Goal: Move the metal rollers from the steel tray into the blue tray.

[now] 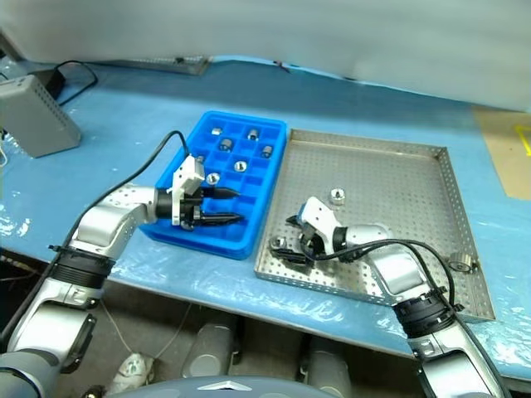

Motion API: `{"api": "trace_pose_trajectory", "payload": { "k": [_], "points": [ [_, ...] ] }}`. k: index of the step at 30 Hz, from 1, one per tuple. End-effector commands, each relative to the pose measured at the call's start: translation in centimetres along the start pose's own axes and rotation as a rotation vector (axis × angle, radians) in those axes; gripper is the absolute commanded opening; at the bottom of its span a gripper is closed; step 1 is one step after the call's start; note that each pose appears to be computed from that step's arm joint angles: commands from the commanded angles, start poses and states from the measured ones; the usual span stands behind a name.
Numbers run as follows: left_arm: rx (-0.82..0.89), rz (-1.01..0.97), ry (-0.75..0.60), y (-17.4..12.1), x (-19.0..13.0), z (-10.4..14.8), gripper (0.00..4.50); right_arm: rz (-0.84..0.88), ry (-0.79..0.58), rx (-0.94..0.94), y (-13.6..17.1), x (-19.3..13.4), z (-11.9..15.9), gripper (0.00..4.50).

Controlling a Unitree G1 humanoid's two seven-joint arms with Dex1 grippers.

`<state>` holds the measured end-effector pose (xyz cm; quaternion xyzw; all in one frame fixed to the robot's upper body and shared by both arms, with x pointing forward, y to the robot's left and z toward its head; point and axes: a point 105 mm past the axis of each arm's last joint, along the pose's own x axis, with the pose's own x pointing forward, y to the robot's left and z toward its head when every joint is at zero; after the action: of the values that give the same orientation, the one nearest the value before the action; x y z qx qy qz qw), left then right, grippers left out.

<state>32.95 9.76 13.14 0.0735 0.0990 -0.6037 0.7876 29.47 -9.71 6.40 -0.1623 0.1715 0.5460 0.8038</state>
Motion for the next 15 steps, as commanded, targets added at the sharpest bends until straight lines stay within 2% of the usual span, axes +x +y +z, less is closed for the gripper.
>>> {"api": "trace_pose_trajectory", "payload": {
  "k": [1, 6, 9, 14, 15],
  "points": [
    [0.031, 0.004, -0.007, 0.26, -0.05, 0.45, 3.67, 0.013, -0.011, -0.035, -0.09, -0.19, 0.48, 4.45],
    [0.033, 0.010, -0.002, 0.36, 0.01, 0.19, 3.67, 0.023, -0.007, -0.031, -0.14, -0.44, 0.03, 4.45],
    [0.035, 0.014, -0.002, 0.35, 0.07, 0.18, 3.67, 0.019, -0.011, -0.025, -0.24, -0.18, -0.12, 3.84],
    [0.034, 0.018, 0.002, 0.38, 0.01, 0.12, 3.67, 0.017, -0.009, -0.026, -0.17, 0.44, -0.07, 2.12],
    [0.033, 0.018, 0.002, 0.39, 0.00, 0.12, 3.67, 0.012, -0.007, -0.024, -0.28, 0.52, -0.10, 2.12]
  ]
}}
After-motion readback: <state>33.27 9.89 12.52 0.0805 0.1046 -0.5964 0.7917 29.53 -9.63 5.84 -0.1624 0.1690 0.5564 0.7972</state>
